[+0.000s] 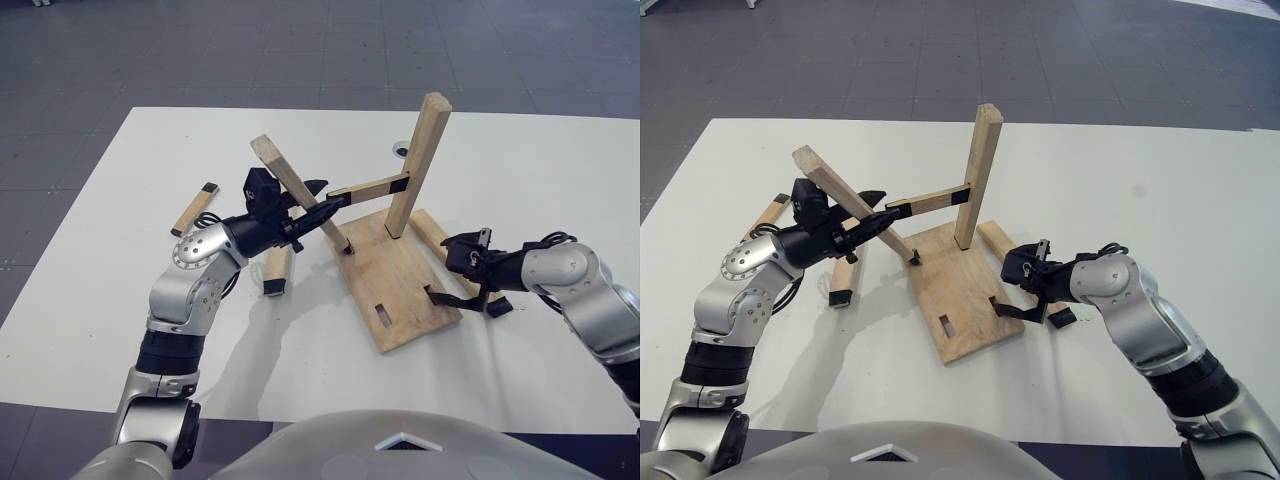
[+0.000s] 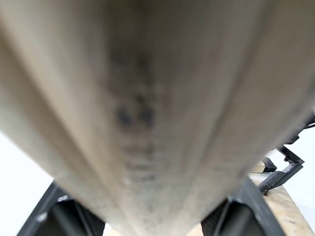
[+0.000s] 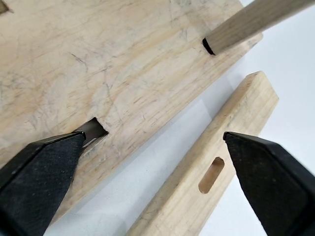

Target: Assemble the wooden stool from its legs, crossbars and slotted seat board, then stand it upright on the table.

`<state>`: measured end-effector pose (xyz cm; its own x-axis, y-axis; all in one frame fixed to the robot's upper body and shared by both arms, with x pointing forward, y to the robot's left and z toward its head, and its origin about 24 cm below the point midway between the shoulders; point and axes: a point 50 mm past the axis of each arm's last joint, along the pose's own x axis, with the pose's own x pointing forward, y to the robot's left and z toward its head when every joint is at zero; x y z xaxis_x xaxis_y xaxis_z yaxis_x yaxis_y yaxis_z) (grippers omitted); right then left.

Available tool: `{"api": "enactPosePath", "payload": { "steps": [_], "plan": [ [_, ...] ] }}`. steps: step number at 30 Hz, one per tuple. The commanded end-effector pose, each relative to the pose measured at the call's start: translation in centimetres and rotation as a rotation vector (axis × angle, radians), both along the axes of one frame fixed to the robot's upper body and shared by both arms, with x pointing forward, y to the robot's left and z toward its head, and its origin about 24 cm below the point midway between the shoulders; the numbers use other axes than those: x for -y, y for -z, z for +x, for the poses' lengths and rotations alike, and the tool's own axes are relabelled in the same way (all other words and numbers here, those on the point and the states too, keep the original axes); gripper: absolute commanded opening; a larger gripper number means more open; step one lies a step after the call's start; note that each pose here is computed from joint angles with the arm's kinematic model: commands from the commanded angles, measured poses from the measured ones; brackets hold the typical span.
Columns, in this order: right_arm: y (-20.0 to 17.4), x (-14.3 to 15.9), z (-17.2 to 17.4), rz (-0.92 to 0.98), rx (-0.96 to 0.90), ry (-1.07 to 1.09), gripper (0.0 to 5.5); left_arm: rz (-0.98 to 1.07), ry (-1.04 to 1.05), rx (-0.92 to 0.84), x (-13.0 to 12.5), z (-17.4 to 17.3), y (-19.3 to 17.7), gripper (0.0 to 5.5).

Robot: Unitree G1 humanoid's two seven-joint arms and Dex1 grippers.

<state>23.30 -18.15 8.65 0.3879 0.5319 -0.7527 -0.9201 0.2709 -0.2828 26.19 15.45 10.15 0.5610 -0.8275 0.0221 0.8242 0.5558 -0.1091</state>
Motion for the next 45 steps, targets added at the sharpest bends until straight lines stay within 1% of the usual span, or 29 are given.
{"api": "enactPosePath", "payload": {
  "steps": [1,5,8,11,14,18,26,32,36,38,45],
  "plan": [
    [0.3,0.8,0.5,-0.038,-0.008,0.016,5.18,0.061,0.02,-0.081,0.3,-0.7,1.5,2.05],
    [0.1,0.9,0.9,-0.045,0.002,0.005,5.18,0.047,0.04,-0.078,1.0,-0.8,1.3,2.05],
    [-0.1,0.8,1.1,-0.043,0.007,-0.003,5.18,0.055,0.041,-0.083,0.9,-0.9,1.5,2.05],
    [-0.3,0.6,1.1,-0.038,0.007,-0.014,5.18,0.094,0.055,-0.108,0.2,-1.3,2.1,2.05],
    [-0.4,0.6,1.2,-0.037,0.01,-0.021,5.18,0.165,0.096,-0.146,-1.1,-1.6,2.7,2.05],
    [-0.4,0.6,1.2,-0.035,0.011,-0.022,5.18,0.199,0.106,-0.149,-2.1,-1.2,2.5,2.05],
    [-0.4,0.3,1.0,-0.023,0.011,-0.026,5.18,0.173,0.069,-0.154,-1.6,-1.3,3.2,2.05],
    [-0.2,0.2,0.9,-0.027,0.009,-0.033,5.18,0.13,0.06,-0.213,-1.6,-1.7,4.1,2.05],
    [-0.1,0.3,0.9,-0.029,0.008,-0.034,5.18,0.128,0.134,-0.315,-1.8,-2.3,4.9,2.05],
    [-0.1,0.3,0.9,-0.028,0.009,-0.034,5.18,0.154,0.17,-0.332,-1.9,-2.4,5.1,2.05],
    [-0.2,0.1,1.0,-0.025,0.011,-0.037,5.18,0.25,0.261,-0.317,-2.1,-2.0,4.4,2.05]
  ]
}}
